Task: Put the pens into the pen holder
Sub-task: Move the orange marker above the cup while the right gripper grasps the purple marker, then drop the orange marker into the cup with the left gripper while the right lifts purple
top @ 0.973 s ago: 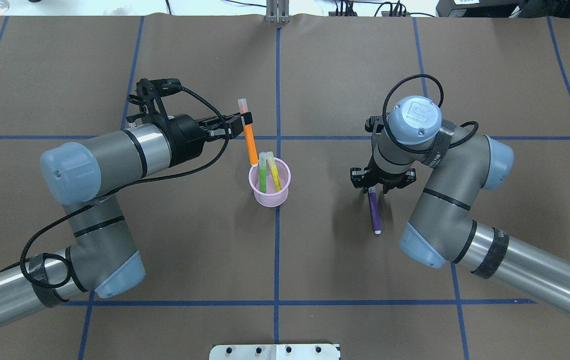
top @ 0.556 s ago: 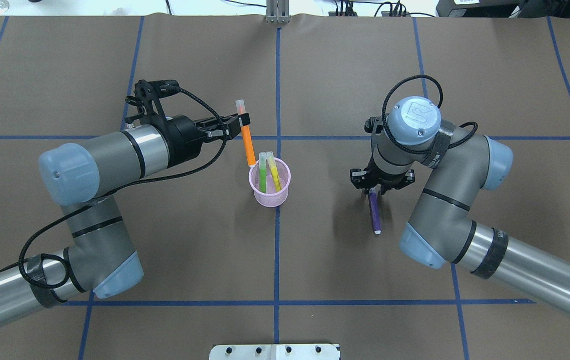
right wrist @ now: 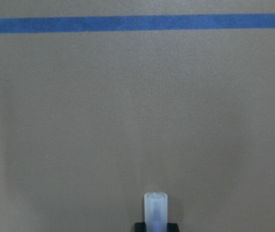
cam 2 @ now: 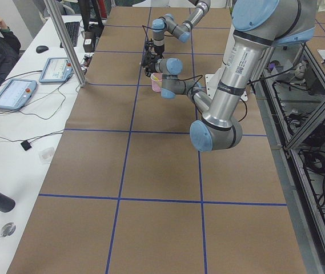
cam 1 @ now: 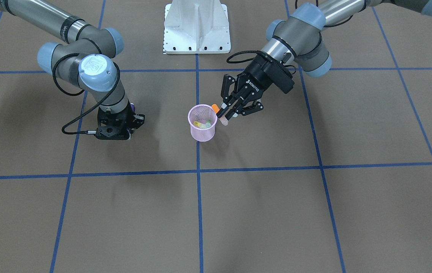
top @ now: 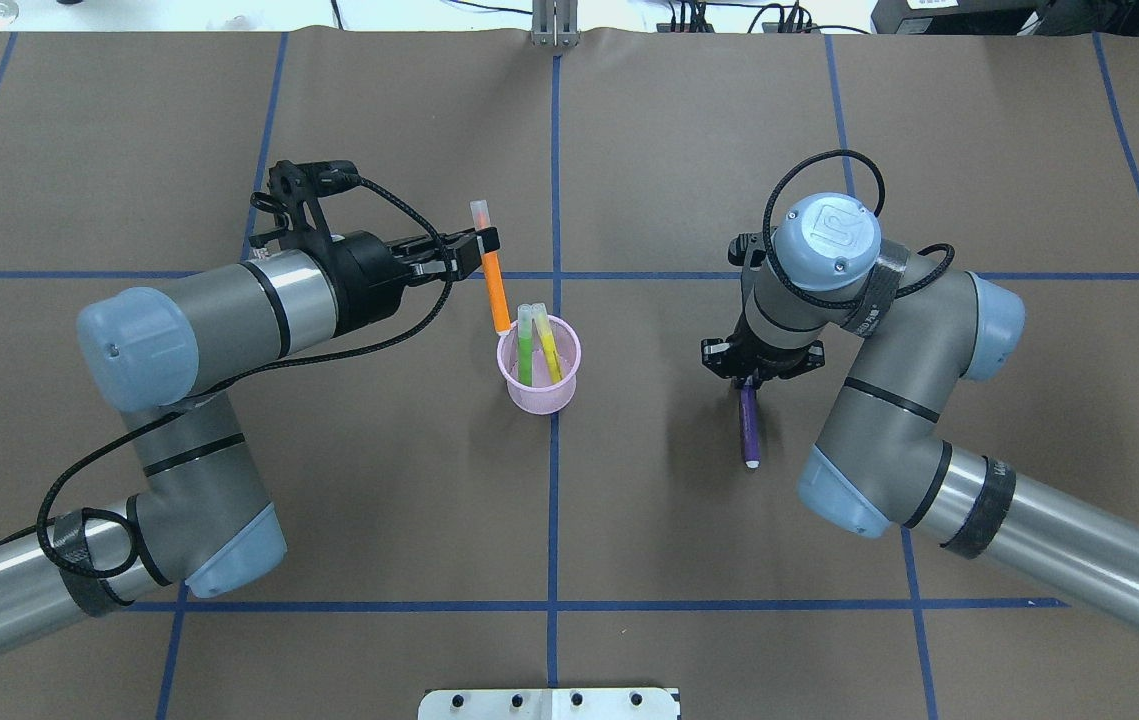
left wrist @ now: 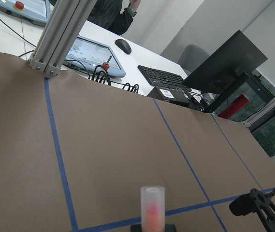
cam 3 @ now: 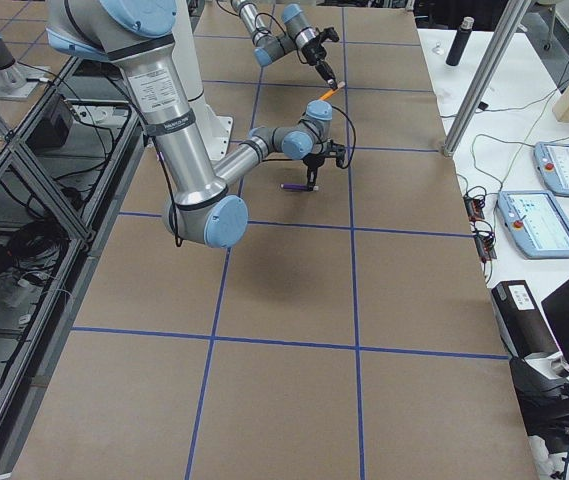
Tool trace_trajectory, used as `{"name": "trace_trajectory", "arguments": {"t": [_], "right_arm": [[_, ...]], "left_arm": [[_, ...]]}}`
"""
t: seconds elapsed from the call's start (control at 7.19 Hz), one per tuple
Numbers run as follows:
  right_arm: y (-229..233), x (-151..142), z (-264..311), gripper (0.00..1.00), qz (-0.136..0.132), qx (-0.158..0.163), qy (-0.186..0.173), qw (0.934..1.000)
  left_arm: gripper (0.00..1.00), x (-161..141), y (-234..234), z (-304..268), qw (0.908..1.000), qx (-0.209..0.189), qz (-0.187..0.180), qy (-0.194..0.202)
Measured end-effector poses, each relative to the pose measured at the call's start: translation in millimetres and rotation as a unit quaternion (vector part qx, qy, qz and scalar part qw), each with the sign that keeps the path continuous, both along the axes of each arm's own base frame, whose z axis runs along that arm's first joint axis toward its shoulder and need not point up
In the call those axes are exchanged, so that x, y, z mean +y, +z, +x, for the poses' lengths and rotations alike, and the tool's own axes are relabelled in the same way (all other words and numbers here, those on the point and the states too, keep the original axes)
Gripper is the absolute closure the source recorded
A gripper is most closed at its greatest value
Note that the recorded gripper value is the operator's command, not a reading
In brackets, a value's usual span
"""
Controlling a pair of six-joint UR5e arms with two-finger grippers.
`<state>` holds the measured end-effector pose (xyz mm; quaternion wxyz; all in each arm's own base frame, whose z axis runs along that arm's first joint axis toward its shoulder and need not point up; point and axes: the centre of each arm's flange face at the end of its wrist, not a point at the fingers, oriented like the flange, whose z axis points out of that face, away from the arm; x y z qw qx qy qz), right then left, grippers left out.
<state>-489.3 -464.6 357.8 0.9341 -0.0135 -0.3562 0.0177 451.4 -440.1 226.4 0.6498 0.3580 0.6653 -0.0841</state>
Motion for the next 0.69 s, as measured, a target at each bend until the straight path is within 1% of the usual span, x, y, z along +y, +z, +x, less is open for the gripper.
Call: {"name": "trace_trajectory", "arguments": {"t": [0.14, 0.28, 0.56, 0.69], "right_arm": [[-5, -2, 4, 1.0, 0.001, -0.006, 0.001, 1.0], [-15, -7, 15, 1.0, 0.006, -0.02, 0.004, 0.9998], [-41, -16, 39, 1.0, 0.033, -0.055, 0.02, 0.9977], [-52, -19, 49, 1.0, 0.048, -0.064, 0.031, 0.9963]], "left_arm": [[1.0, 0, -1, 0, 1.0, 0.001, 0.0, 0.0], [1.0, 1, -3, 1, 1.0, 0.002, 0.001, 0.0], [1.0, 4, -5, 11, 1.0, 0.002, 0.001, 0.003], [1.0, 3, -3, 21, 1.0, -0.002, -0.002, 0.005]]}}
